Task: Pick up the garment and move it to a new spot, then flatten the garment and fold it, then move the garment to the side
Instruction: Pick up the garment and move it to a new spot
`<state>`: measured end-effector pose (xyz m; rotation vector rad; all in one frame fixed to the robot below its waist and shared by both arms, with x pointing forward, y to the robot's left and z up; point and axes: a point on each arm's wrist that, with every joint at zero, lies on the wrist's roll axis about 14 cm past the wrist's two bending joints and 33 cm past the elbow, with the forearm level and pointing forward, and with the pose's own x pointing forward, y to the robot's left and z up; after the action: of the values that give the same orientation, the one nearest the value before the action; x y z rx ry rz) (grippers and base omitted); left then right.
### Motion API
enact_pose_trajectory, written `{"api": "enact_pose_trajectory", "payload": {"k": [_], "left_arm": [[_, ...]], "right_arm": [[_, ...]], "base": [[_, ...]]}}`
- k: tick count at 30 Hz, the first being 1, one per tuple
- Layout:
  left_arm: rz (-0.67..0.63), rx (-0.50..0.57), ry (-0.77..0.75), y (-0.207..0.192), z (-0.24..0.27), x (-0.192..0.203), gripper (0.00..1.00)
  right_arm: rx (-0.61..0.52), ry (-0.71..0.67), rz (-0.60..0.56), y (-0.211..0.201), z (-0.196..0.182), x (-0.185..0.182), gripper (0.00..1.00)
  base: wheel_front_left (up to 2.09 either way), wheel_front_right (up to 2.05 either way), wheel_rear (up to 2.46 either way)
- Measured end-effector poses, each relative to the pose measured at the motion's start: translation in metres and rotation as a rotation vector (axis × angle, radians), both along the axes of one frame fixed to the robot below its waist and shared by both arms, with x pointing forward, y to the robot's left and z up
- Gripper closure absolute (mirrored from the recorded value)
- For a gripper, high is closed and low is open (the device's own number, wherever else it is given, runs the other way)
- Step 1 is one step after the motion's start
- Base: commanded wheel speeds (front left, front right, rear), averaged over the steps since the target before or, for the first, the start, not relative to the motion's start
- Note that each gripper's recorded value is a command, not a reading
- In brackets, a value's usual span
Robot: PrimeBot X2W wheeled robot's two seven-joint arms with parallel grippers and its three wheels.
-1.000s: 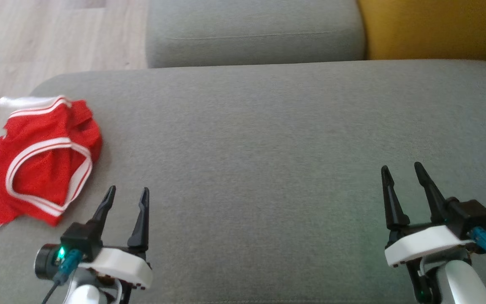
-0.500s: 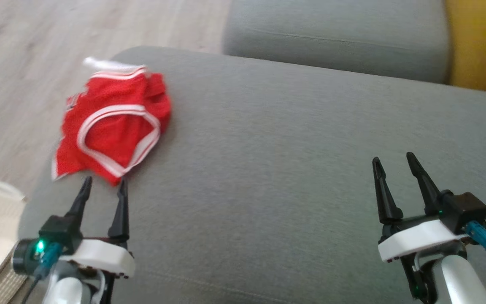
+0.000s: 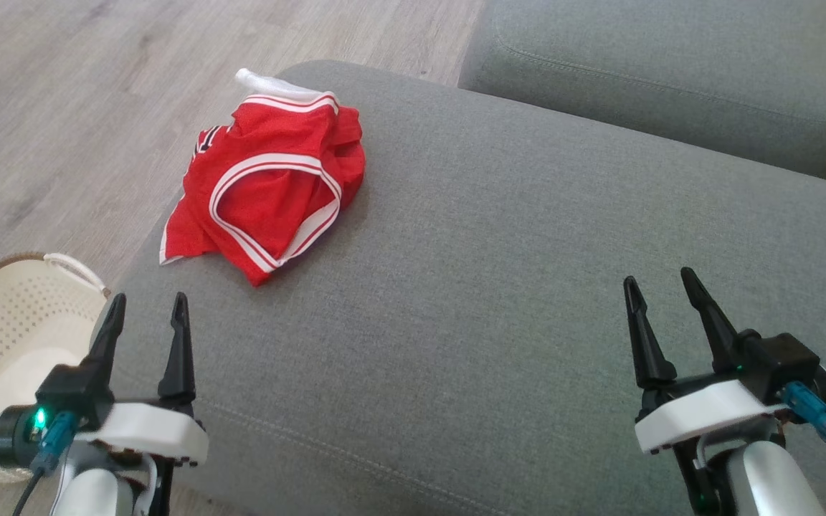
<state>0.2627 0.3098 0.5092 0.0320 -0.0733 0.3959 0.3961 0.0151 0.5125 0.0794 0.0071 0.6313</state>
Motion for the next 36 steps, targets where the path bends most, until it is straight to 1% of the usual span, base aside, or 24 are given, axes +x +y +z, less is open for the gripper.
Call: {"api": "enact_pose_trajectory", "payload": {"k": [8,12,15,20,23,27,30,31,36], "left_arm": [[-0.010,0.003,0.003,-0.003,0.000,0.004,0.00],[-0.022,-0.027,0.007,-0.006,-0.005,0.008,0.00],[-0.037,-0.028,0.006,-0.008,-0.003,0.019,0.00],[-0.091,0.017,-0.043,-0.008,0.025,0.070,0.00],[-0.130,0.030,-0.035,-0.010,0.029,0.105,0.00],[-0.175,0.022,0.034,-0.013,0.012,0.150,0.00],[-0.198,-0.009,0.088,-0.014,-0.003,0.183,0.00],[-0.198,-0.009,0.088,-0.014,-0.003,0.183,0.00],[-0.245,-0.042,0.217,-0.026,-0.033,0.227,0.00]], "right_arm": [[0.001,0.004,-0.011,-0.004,-0.001,0.000,0.00],[0.002,0.009,-0.020,-0.007,-0.003,0.001,0.00],[0.000,0.025,-0.024,-0.009,-0.007,0.004,0.00],[-0.006,0.042,-0.034,-0.014,-0.012,0.020,0.00],[-0.006,0.041,-0.046,-0.019,-0.013,0.034,0.00],[-0.014,0.060,-0.077,-0.032,-0.023,0.052,0.00],[-0.023,0.079,-0.102,-0.043,-0.034,0.062,0.00],[-0.023,0.079,-0.102,-0.043,-0.034,0.062,0.00],[-0.041,0.118,-0.155,-0.065,-0.052,0.070,0.00]], "base": [[0.00,0.00,0.00],[0.00,0.00,0.00],[0.00,0.00,0.00],[0.00,0.00,0.00],[0.00,0.00,0.00],[0.00,0.00,0.00],[0.00,0.00,0.00],[0.00,0.00,0.00],[0.00,0.00,0.00]]}}
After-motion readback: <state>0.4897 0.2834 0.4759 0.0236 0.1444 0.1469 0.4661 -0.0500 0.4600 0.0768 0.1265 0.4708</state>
